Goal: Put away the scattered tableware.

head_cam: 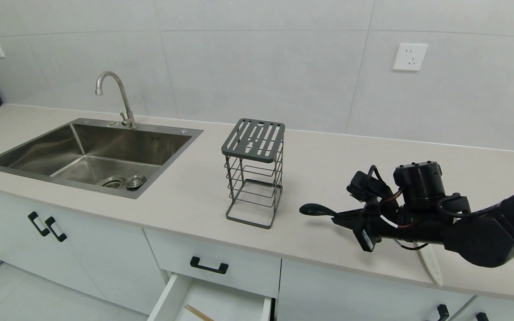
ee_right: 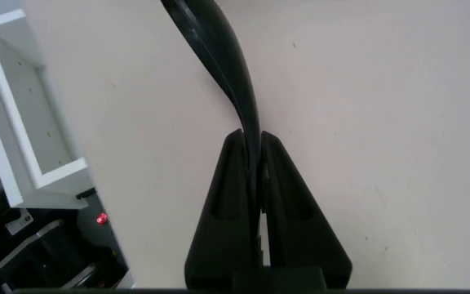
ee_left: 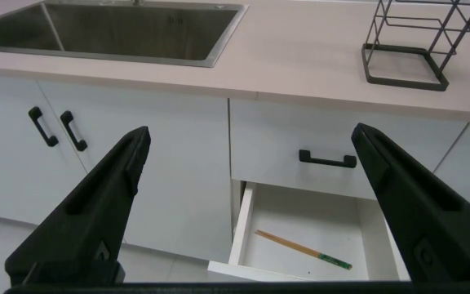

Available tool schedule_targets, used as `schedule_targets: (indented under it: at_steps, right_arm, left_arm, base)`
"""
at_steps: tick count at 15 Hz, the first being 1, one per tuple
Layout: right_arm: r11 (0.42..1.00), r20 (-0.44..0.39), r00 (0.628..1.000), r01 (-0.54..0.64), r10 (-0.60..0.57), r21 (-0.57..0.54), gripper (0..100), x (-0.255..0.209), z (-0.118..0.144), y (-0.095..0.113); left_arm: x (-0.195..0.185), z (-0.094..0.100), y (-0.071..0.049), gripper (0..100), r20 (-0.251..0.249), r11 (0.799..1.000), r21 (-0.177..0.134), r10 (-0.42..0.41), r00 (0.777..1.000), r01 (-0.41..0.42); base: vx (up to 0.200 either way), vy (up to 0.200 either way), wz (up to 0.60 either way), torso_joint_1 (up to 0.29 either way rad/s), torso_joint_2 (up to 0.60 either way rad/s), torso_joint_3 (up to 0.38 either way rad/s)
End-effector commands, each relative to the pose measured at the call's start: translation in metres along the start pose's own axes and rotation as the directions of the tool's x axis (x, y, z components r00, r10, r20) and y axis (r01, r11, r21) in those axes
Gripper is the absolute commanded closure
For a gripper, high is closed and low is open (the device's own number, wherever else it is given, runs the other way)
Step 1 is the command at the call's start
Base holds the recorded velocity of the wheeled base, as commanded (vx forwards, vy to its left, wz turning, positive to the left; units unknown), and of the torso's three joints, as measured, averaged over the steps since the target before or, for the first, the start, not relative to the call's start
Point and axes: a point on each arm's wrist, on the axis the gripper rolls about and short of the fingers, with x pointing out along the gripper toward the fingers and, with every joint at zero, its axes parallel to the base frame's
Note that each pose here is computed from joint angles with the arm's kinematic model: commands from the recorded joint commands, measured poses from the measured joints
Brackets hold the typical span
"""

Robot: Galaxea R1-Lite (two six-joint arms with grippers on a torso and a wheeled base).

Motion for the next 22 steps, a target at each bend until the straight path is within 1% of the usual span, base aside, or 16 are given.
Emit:
schedule_targets:
  at_steps: [1,5,7,8,10,16,18,21,22]
  right_arm:
    - [1.0,0.028,1.0,-0.006,0.006,-0.022,100,-0.018,0.005,0.013]
    - [1.0,0.029,1.0,-0.007,0.008,-0.022,100,-0.055,-0.006,0.033]
    - [1.0,0.029,0.999,-0.014,0.015,-0.026,100,-0.064,-0.01,0.041]
    - [0.999,0.026,0.999,-0.033,0.034,-0.038,100,-0.062,-0.009,0.046]
    - [0.997,0.038,0.998,-0.049,0.052,-0.057,100,-0.06,-0.004,0.051]
    - [0.995,0.068,0.996,-0.06,0.065,-0.078,100,-0.057,0.006,0.052]
    - [0.993,0.07,0.994,-0.076,0.082,-0.086,100,-0.056,0.008,0.057]
    - [0.988,0.072,0.989,-0.125,0.132,-0.09,100,-0.051,0.013,0.071]
    - [0.984,0.084,0.984,-0.145,0.154,-0.103,100,-0.049,0.017,0.078]
  left_arm:
    - [0.0,0.0,0.0,0,0.0,1.0,0.0,0.0,1.0,0.0]
    - [0.0,0.0,0.0,0,0.0,1.0,0.0,0.0,1.0,0.0]
    - [0.0,0.0,0.0,0,0.0,1.0,0.0,0.0,1.0,0.0]
    - [0.0,0.0,0.0,0,0.0,1.0,0.0,0.0,1.0,0.0]
    - [0.0,0.0,0.0,0,0.0,1.0,0.0,0.0,1.0,0.0]
    - [0.0,0.0,0.0,0,0.0,1.0,0.001,0.0,1.0,0.0]
    - [0.0,0.0,0.0,0,0.0,1.0,0.0,0.0,1.0,0.0]
    - [0.0,0.0,0.0,0,0.0,1.0,0.0,0.0,1.0,0.0]
    - [0.0,0.0,0.0,0,0.0,1.0,0.0,-0.002,1.0,0.002]
  base:
    - [0.0,0.0,0.0,0.0,0.0,0.0]
    - [0.0,0.0,0.0,0.0,0.0,0.0]
    - [0.0,0.0,0.0,0.0,0.0,0.0]
    - [0.0,0.0,0.0,0.0,0.0,0.0]
    - [0.0,0.0,0.0,0.0,0.0,0.0]
    - [0.0,0.0,0.0,0.0,0.0,0.0]
    - [0.0,0.0,0.0,0.0,0.0,0.0]
    - [0.0,0.0,0.0,0.0,0.0,0.0]
    - [0.0,0.0,0.0,0.0,0.0,0.0]
